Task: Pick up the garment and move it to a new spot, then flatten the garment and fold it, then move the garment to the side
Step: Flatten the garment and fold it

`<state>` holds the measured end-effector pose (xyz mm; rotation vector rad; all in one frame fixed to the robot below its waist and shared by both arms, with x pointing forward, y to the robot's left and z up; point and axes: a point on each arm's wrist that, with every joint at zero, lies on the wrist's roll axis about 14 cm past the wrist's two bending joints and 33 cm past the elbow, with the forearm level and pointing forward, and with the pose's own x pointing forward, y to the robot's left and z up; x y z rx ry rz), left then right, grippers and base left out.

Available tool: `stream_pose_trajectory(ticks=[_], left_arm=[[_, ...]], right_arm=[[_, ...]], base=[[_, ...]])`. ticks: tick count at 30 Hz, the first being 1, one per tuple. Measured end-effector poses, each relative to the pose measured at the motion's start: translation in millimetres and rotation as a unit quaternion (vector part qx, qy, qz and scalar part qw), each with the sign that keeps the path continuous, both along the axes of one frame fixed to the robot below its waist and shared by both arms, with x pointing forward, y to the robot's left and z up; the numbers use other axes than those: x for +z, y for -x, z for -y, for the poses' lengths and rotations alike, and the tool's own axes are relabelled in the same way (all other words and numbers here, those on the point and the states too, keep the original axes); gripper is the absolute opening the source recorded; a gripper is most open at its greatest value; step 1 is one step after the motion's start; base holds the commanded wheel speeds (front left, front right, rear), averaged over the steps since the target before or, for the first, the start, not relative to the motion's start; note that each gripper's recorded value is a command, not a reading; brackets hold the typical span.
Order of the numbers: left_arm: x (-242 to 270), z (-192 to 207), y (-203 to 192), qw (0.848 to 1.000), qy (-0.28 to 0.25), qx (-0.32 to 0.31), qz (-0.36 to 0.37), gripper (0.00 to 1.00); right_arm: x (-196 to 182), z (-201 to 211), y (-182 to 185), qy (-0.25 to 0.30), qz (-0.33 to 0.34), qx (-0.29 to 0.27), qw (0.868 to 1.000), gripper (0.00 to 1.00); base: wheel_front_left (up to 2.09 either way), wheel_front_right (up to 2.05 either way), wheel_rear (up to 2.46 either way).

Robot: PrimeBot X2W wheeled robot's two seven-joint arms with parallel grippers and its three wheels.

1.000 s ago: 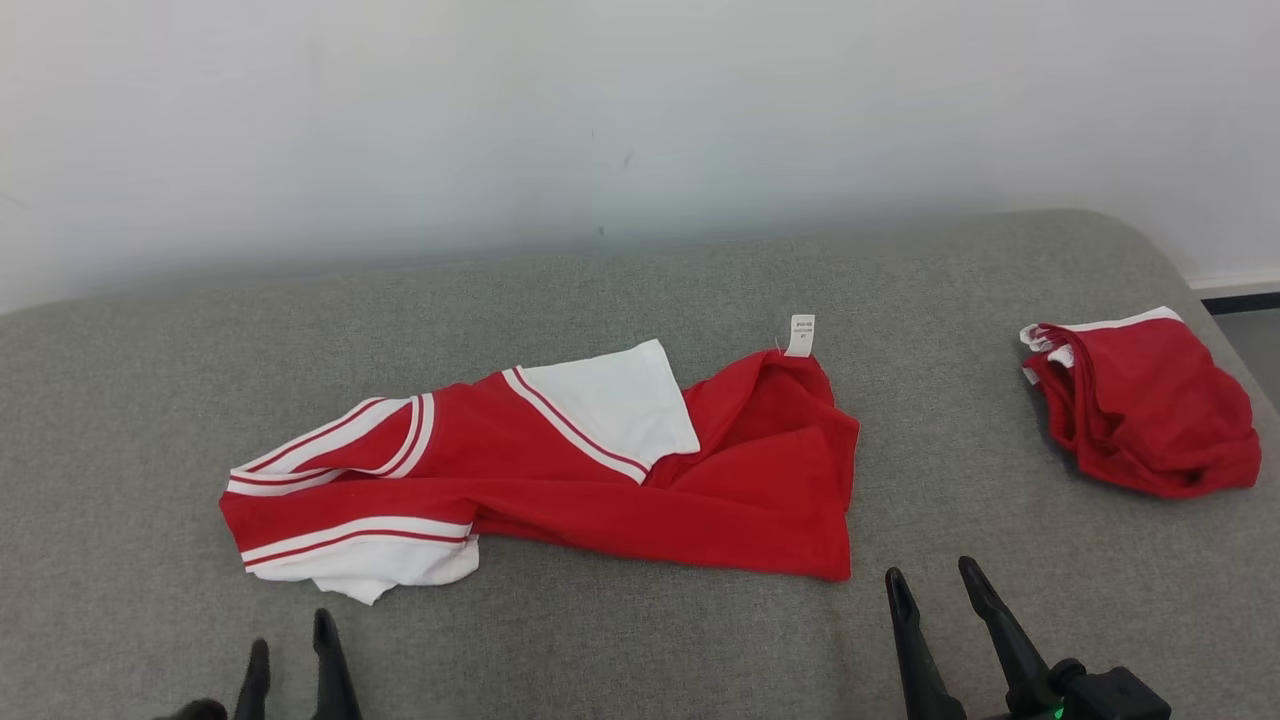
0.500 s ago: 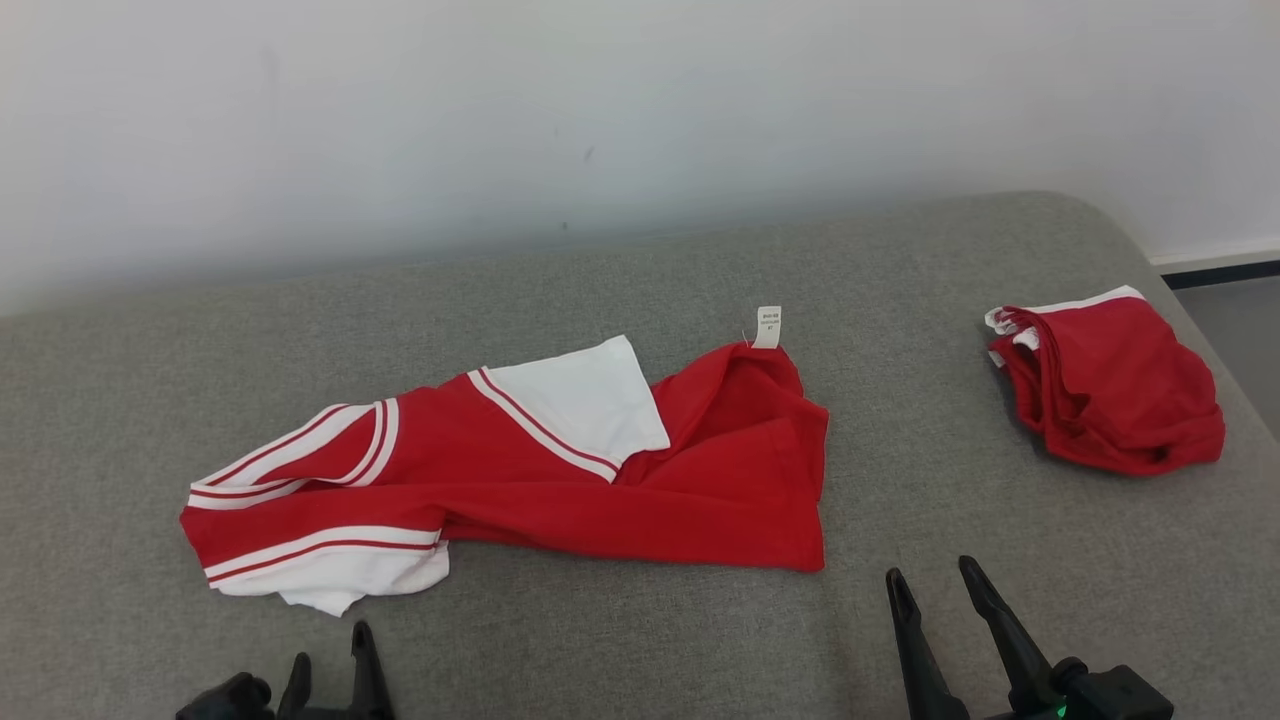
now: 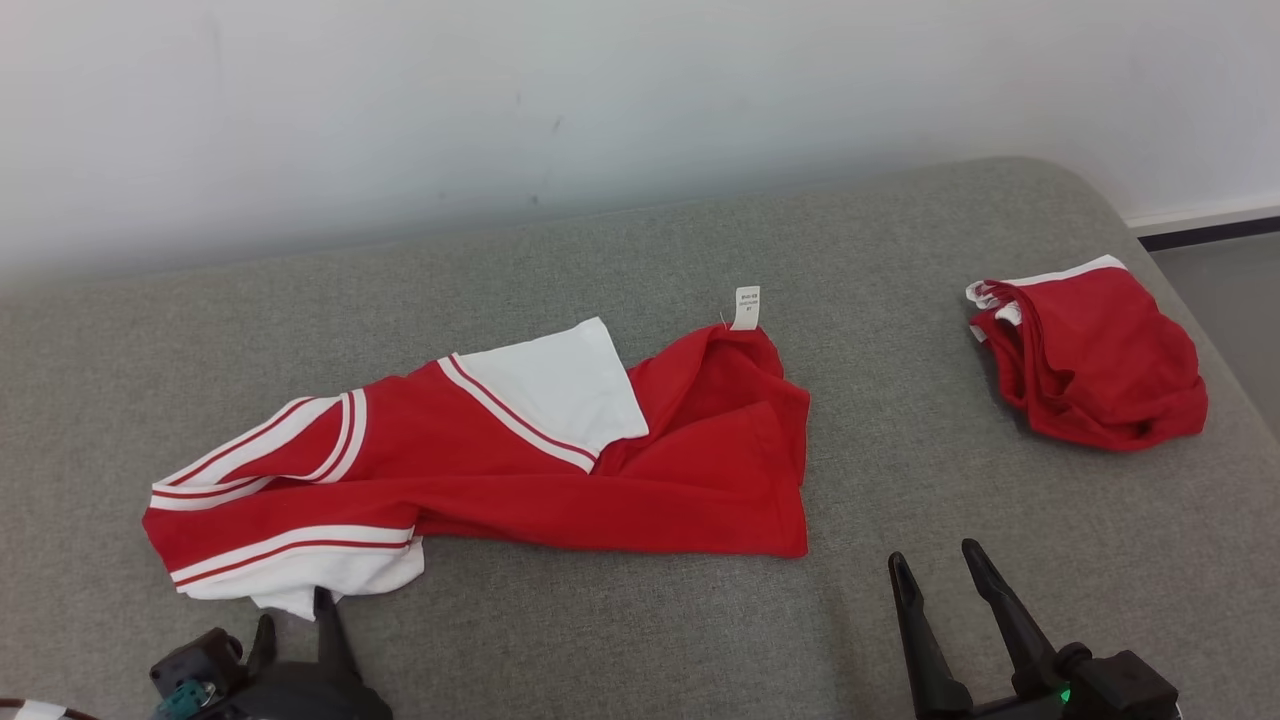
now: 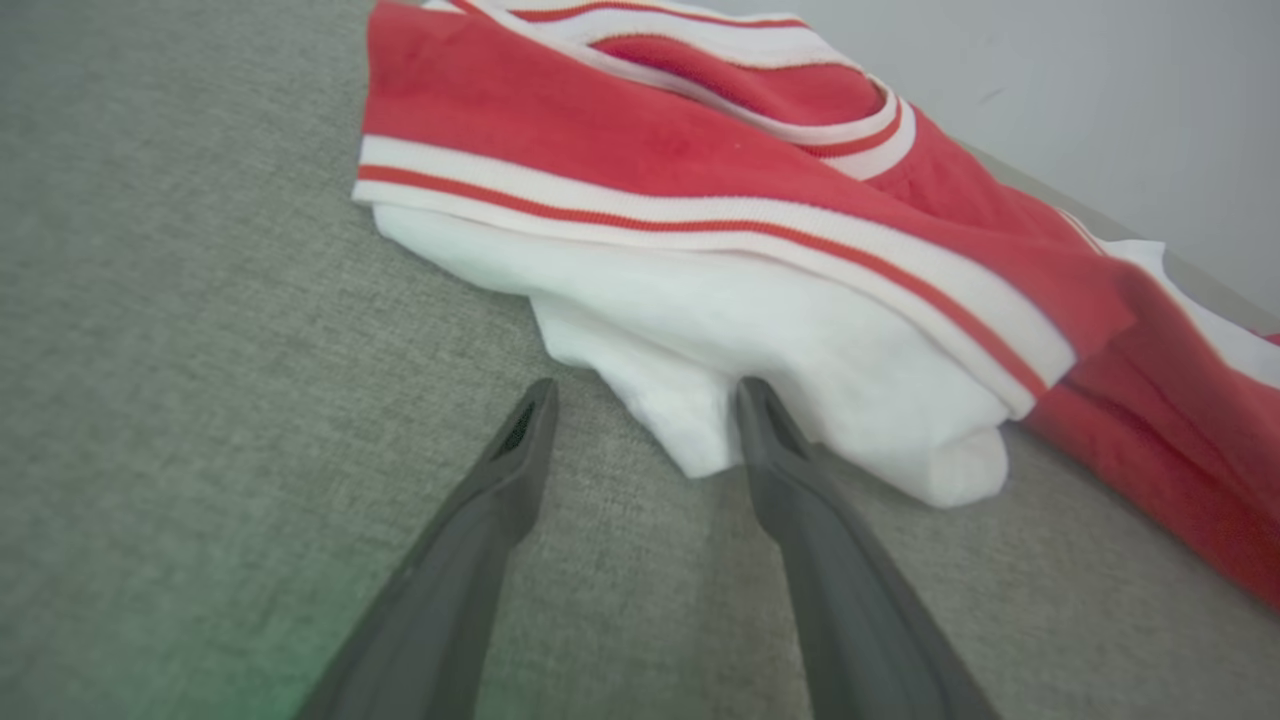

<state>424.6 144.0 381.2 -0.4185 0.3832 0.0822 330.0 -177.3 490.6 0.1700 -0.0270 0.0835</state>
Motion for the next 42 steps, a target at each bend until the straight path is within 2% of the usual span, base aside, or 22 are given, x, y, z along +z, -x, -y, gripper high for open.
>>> stream_pose_trajectory(ticks=[1,7,13,19,24,30,40,41,42], left_arm=[[-1.7,1.2,0.2,1.000,-0.003,-0.004,-0.003,0.00],[4.6,3.4,-1.4,1.000,0.005,-0.012,0.013,0.00],[11.5,-20.8,16.6,0.999,-0.022,0.008,0.036,0.00],[19.5,-52.0,40.7,0.997,-0.045,0.042,0.056,0.00],[24.2,-64.7,51.9,0.995,-0.048,0.059,0.065,0.00],[24.1,-71.8,56.0,0.994,-0.049,0.070,0.065,0.00],[24.4,-74.8,56.6,0.994,-0.052,0.073,0.065,0.00],[24.6,-74.8,56.5,0.994,-0.053,0.072,0.065,0.00],[24.4,-74.9,56.7,0.994,-0.054,0.072,0.065,0.00]], right_arm=[[-0.2,0.4,0.1,0.000,0.000,-0.001,1.000,1.00],[0.8,2.1,-0.9,0.000,0.001,-0.003,1.000,1.00],[-4.0,-5.7,-3.1,-0.006,-0.005,0.006,1.000,1.00],[-36.6,-13.6,-4.7,-0.013,-0.057,0.016,0.998,1.00],[-65.3,-17.6,-15.7,0.018,-0.102,0.031,0.994,1.00],[-80.4,-28.2,-38.4,0.023,-0.127,0.043,0.991,1.00],[-102.1,-42.4,-51.2,0.018,-0.170,0.059,0.984,1.00],[-102.9,-43.1,-51.6,0.018,-0.172,0.059,0.983,1.00],[-103.5,-43.5,-52.4,0.018,-0.173,0.060,0.983,0.88]], base=[[0.00,0.00,0.00],[0.00,0.00,0.00],[0.00,0.00,0.00],[0.00,0.00,0.00],[0.00,0.00,0.00],[0.00,0.00,0.00],[0.00,0.00,0.00],[0.00,0.00,0.00],[0.00,0.00,0.00]])
